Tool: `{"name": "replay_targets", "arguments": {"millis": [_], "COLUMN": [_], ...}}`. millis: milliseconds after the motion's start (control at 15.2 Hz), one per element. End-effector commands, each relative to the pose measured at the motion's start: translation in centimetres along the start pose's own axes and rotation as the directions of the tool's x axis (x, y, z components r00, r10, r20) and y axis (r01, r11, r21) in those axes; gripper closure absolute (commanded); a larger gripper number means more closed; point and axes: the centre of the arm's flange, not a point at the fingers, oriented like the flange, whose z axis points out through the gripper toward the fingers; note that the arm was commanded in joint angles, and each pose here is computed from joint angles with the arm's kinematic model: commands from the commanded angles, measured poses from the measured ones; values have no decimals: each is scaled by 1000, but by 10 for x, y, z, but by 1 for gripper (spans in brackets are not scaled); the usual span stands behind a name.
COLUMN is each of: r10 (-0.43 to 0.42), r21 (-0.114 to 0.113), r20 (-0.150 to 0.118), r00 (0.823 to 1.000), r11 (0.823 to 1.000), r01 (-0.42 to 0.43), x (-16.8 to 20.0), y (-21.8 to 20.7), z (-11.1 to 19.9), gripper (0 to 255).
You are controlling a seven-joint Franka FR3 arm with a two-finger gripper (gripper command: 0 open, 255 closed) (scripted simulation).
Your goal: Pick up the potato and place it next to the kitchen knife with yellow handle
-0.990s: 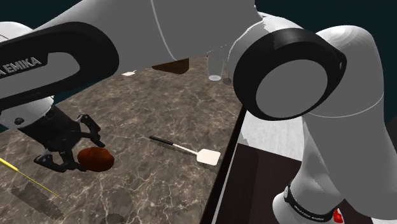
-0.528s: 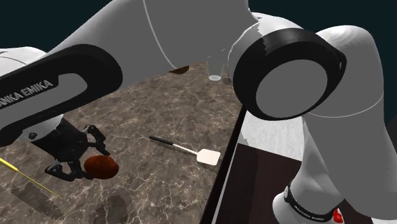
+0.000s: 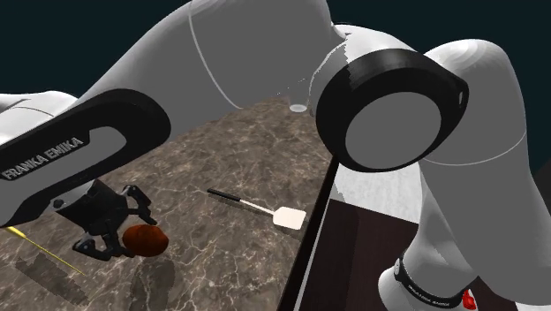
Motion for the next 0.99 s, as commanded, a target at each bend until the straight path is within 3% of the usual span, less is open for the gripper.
{"name": "replay_targets", "arguments": {"millis": [0, 264, 330, 660, 924], "r10": [0, 0, 0, 0, 0], "r21": [0, 0, 0, 0, 0], "r20": [0, 0, 0, 0, 0], "r00": [1000, 1000, 1000, 1000, 1000], "r11": [1000, 1000, 1000, 1000, 1000], "r01": [0, 0, 0, 0, 0], "x": [0, 0, 0, 0, 0], "y": [0, 0, 0, 0, 0], "z": [1, 1, 1, 1, -49], "gripper": [255, 255, 0, 0, 0]}}
